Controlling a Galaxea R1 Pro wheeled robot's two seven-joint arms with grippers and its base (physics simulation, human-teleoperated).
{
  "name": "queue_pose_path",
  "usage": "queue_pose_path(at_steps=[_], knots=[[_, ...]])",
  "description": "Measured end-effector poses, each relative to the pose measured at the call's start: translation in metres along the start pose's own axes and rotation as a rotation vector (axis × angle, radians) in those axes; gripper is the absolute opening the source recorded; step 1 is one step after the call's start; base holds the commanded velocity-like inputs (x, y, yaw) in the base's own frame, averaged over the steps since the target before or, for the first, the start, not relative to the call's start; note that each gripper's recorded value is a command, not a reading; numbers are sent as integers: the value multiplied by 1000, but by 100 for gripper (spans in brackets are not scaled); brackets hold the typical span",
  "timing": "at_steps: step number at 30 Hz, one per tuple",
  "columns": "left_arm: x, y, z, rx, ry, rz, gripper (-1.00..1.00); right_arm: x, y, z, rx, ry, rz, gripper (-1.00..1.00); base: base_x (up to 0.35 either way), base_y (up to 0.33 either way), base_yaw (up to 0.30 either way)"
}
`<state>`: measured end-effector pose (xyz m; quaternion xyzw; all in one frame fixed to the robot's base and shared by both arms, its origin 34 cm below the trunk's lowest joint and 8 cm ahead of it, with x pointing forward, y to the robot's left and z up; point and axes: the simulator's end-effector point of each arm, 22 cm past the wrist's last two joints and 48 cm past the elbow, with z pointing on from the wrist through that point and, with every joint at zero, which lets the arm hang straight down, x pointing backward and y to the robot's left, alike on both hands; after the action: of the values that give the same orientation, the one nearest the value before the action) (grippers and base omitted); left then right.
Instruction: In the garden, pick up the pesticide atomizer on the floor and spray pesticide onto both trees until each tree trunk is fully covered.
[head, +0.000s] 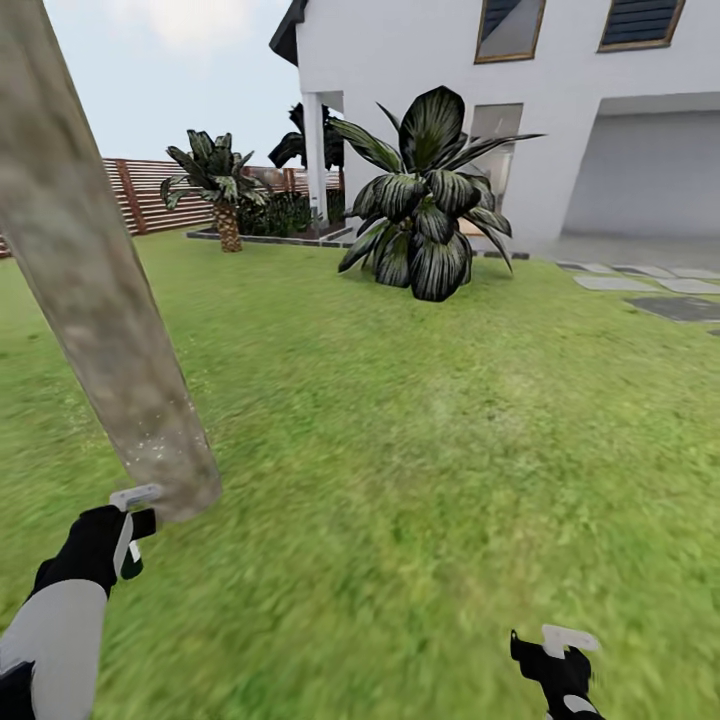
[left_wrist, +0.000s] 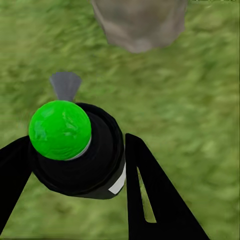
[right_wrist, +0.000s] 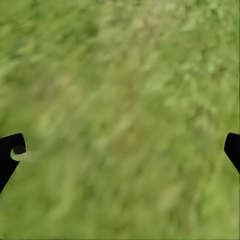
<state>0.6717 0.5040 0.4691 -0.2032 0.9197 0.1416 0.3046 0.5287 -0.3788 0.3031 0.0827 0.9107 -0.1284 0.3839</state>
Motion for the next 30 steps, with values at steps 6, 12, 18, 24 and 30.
queue_pose_path(at_steps=[6,12,18,24,30], knots=[[-54,-16,-14,32,-54,-23,-100,0,-3,0,3,-1,-1,100,0,0,144],[-121,-31,-38,144,-90,131,-100,-1,-6,1,6,-2,-3,100,0,0,2],[-134,34,-38,162,-85,141,-100,-1,-6,1,7,-1,-3,100,0,0,0],[-138,45,-40,157,-88,146,-100,-1,-6,1,7,-1,-3,100,0,0,0],[-135,33,-43,200,-84,190,-100,-1,-6,1,7,-2,-3,100,135,0,0]])
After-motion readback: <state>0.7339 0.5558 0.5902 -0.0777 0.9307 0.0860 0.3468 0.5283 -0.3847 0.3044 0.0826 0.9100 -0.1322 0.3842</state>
